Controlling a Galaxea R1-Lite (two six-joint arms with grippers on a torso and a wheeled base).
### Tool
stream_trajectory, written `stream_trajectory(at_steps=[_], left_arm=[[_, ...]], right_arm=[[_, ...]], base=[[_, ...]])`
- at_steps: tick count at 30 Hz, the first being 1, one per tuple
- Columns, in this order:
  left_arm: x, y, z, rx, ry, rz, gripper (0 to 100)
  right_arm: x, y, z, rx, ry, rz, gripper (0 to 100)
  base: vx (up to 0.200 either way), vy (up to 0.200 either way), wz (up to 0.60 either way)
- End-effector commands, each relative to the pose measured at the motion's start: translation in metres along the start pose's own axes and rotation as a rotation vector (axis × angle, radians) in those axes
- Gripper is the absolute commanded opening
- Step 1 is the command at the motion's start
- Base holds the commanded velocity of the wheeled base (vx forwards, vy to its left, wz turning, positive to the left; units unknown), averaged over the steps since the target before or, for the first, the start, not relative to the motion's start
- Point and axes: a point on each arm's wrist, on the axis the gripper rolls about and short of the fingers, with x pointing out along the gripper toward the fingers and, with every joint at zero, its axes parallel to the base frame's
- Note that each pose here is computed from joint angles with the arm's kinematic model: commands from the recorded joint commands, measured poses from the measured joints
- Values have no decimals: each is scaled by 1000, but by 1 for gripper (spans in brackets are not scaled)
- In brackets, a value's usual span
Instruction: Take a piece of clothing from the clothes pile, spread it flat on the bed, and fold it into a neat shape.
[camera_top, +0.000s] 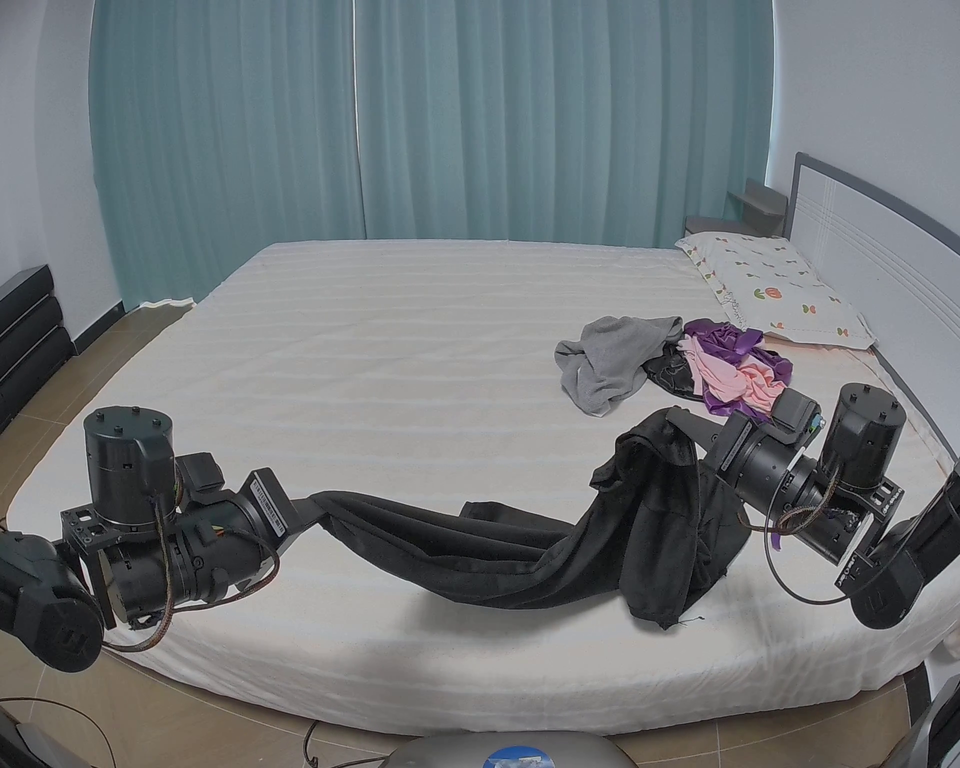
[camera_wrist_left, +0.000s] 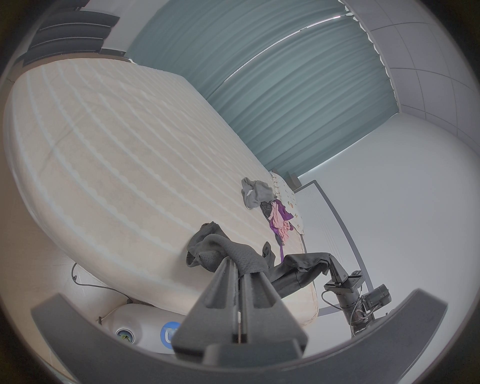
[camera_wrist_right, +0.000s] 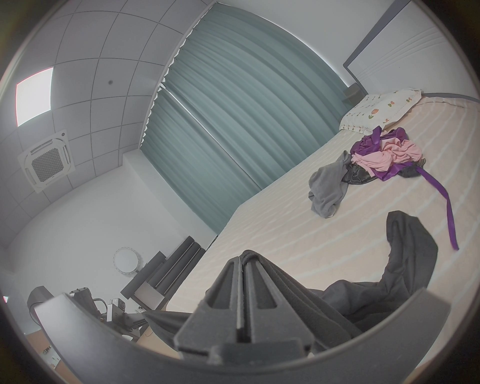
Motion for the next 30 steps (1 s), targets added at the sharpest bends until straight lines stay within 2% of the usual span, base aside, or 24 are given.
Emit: stream_trajectory(at_steps=[1,26,30], left_arm=[[-1,-1,1,0,-4,-4,0],[-4,-3,1,3,-12,-14,0],[-3,-2,1,4,-9,-13,0]], right_arm=[[0,0,0,1,-1,1,0],[-1,1,2,1,-16,12,0],[-1,1,2,1,-16,12,0]], base=[[0,200,0],[0,200,0],[0,0,0]])
